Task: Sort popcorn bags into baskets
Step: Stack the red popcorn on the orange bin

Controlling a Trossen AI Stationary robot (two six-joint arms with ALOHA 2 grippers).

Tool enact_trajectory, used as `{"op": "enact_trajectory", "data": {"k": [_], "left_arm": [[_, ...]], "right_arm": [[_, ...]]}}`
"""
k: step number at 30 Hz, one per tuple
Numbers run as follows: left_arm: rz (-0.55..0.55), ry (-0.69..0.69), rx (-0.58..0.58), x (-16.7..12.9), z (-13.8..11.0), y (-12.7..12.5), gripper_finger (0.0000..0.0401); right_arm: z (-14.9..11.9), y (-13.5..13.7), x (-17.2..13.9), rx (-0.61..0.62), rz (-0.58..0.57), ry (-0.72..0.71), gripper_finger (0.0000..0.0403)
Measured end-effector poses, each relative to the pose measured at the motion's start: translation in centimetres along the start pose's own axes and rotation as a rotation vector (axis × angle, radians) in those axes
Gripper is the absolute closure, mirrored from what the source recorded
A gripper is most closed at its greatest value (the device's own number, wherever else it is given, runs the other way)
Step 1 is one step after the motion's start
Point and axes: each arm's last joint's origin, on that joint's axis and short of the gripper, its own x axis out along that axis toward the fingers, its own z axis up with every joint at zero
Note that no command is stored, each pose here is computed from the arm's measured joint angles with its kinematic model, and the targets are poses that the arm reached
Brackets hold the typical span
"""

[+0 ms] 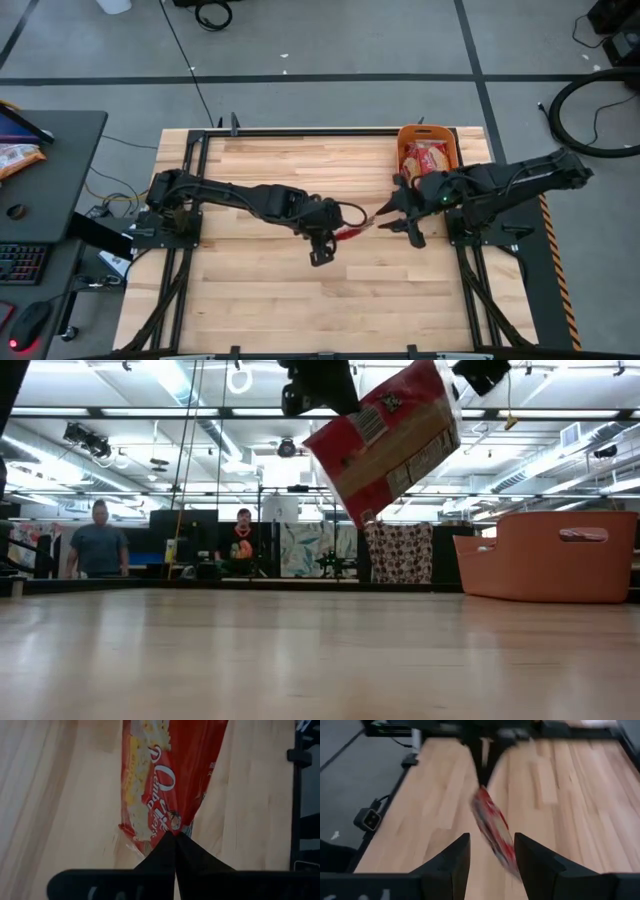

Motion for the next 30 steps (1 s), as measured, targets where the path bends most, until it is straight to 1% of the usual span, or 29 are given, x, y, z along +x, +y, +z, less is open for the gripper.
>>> {"op": "enact_trajectory", "data": {"k": [4,9,11,15,19,22,26,30], "left_arm": [[-0.018,-0.055,0.004,0.0,0.7,0.2,0.0401],[-0.016,-0.105,-0.008,0.0,1.5,1.1,0.0401],[-0.021,-0.129,-0.016,0.0,1.8,1.4,0.0401],[-0.059,-0.177,-0.010,-0.1,2.5,1.6,0.0401],[-0.093,-0.200,-0.002,-0.2,2.9,2.0,0.0401],[-0.118,-0.220,0.006,-0.2,3.3,2.4,0.0401],[-0.154,-0.215,-0.004,-0.2,3.5,3.0,0.0401],[-0.160,-0.215,0.011,-0.2,3.6,3.1,0.0401]], "right_arm": [[0.5,0.5,0.5,-0.118,0.053,-0.047,0.0245],[0.6,0.4,0.4,-0.175,0.036,-0.017,0.0245],[0.5,0.3,0.3,-0.192,0.007,-0.011,0.0245],[0.7,-0.1,0.2,-0.246,-0.096,-0.014,0.0245],[1.7,-0.3,-0.4,-0.289,-0.116,-0.049,0.0245],[1.6,-0.7,-0.3,-0.320,-0.130,-0.024,0.0245],[1.6,-1.4,-0.5,-0.301,-0.154,-0.022,0.0245],[1.4,-2.0,-0.5,-0.257,-0.066,-0.003,0.0245]]}}
